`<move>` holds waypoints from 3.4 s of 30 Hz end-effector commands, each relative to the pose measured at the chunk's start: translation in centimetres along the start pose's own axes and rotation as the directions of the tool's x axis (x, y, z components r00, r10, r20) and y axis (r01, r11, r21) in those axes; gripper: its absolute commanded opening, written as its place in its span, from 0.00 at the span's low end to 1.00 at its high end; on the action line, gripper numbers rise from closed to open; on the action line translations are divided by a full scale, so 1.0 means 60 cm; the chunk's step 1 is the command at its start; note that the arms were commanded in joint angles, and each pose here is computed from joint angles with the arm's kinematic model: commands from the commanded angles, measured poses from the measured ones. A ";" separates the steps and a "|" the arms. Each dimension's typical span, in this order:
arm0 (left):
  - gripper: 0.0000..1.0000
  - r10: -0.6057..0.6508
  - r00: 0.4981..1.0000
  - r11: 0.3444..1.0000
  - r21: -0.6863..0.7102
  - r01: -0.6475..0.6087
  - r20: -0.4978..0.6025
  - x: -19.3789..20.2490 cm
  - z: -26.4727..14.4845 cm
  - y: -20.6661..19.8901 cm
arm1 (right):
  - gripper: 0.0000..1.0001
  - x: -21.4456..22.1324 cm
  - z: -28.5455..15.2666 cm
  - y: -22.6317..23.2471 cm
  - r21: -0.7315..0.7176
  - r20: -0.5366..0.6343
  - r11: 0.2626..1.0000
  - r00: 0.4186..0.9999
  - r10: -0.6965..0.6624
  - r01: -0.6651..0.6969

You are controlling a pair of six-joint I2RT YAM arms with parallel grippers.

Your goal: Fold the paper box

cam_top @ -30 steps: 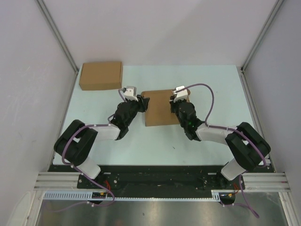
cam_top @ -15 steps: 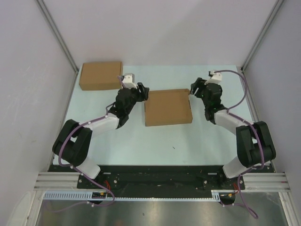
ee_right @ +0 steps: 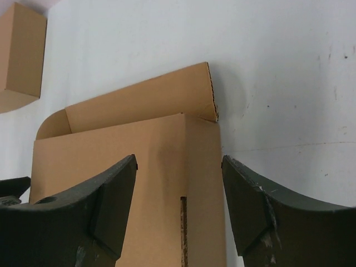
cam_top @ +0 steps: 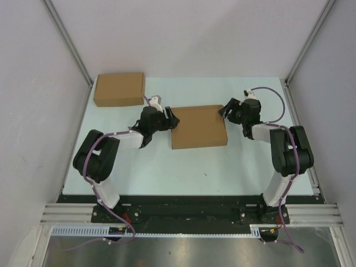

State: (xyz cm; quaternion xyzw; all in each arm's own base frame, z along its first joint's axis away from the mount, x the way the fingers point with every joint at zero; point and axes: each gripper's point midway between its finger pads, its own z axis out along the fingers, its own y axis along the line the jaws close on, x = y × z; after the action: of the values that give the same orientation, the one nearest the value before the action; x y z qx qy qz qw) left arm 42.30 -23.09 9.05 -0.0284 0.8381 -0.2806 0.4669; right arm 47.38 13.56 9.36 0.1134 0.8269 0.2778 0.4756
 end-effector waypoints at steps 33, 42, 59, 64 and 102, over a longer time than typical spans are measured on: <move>0.22 0.111 0.957 0.972 0.174 -0.161 0.266 -0.119 0.003 -0.088 | 0.22 -0.023 0.009 0.175 -0.091 0.130 0.949 0.949 -0.289 0.302; 0.23 0.134 0.838 0.956 0.155 -0.251 0.529 -0.245 -0.041 -0.138 | 0.21 -0.105 -0.036 0.256 -0.143 0.335 0.909 0.883 -0.328 0.392; 0.26 0.101 0.669 0.979 0.046 -0.199 0.736 -0.133 -0.111 -0.061 | 0.20 0.002 -0.079 0.269 -0.078 0.385 0.843 0.796 -0.467 0.532; 0.27 0.092 0.697 0.983 0.046 -0.176 0.711 -0.104 -0.119 -0.059 | 0.20 0.018 -0.093 0.267 -0.062 0.386 0.834 0.784 -0.486 0.548; 1.00 -0.261 0.959 0.961 0.064 0.269 -0.109 -0.036 0.053 0.025 | 1.00 0.002 0.084 0.056 -0.116 -0.119 0.993 0.993 0.002 -0.016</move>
State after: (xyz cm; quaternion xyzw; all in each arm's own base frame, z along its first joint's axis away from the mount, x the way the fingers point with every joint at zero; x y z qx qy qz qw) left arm 45.96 -20.88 8.11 -0.1155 0.8401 -0.3453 0.4020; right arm 50.41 17.15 9.77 0.0897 0.8304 0.3317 0.4385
